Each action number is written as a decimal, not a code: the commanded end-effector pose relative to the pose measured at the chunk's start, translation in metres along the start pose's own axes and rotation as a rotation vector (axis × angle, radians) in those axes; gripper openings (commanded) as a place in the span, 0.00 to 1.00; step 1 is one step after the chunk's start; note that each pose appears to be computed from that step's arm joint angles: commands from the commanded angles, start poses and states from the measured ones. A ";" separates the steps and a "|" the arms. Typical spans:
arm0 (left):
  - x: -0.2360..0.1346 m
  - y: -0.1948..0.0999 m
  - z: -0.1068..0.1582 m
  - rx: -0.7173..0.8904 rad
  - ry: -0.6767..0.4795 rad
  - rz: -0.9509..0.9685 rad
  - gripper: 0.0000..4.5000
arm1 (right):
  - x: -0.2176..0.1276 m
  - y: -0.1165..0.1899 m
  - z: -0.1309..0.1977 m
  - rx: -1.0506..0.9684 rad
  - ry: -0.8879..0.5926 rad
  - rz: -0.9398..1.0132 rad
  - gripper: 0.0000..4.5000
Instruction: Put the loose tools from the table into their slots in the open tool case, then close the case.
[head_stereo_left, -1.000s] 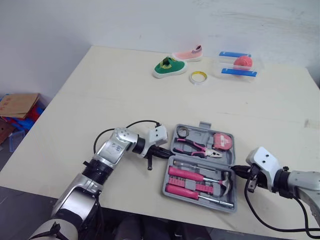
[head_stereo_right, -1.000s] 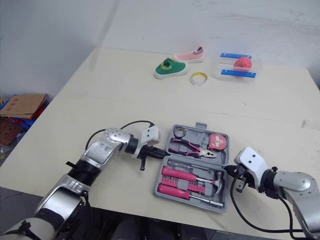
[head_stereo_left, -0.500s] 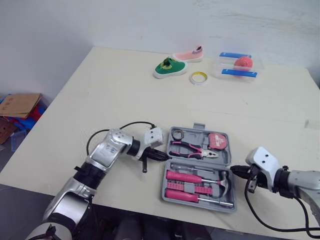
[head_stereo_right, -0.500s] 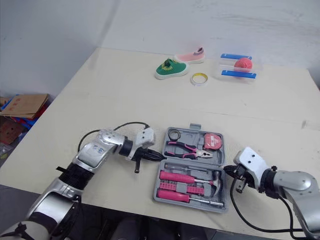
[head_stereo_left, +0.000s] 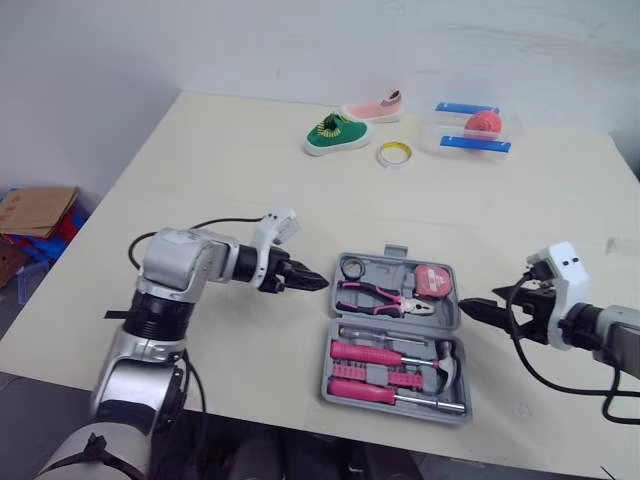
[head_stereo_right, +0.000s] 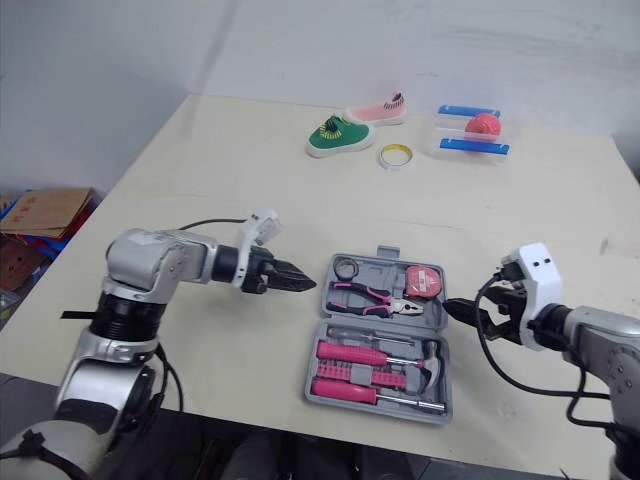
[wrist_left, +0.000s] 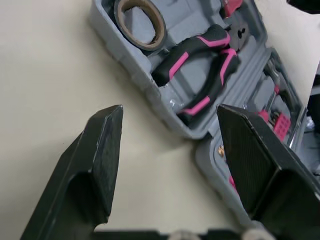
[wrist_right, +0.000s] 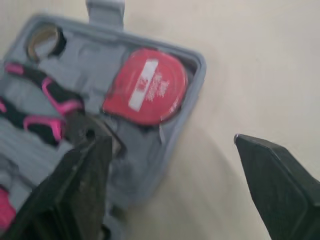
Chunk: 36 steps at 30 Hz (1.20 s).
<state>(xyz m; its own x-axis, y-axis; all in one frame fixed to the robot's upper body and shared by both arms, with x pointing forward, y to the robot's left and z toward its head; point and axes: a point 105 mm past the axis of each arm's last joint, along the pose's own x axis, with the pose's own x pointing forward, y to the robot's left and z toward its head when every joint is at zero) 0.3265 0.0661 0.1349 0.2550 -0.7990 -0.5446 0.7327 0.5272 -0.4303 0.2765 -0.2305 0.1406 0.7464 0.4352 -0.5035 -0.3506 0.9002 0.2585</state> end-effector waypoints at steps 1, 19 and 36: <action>-0.001 0.003 0.006 0.004 -0.022 0.042 0.67 | -0.001 0.000 0.003 0.028 0.016 -0.033 0.94; 0.015 -0.002 0.006 0.015 -0.035 0.035 0.30 | 0.019 0.001 -0.002 -0.003 0.073 -0.081 0.54; 0.027 -0.015 0.011 0.085 -0.075 0.013 0.00 | 0.021 0.012 -0.001 -0.024 0.057 -0.057 0.00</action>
<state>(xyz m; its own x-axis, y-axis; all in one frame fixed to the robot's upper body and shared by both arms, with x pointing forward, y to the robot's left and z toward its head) 0.3312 0.0476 0.1228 0.3240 -0.7676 -0.5530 0.7427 0.5685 -0.3539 0.2886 -0.2194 0.1246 0.7209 0.3491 -0.5987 -0.2788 0.9370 0.2106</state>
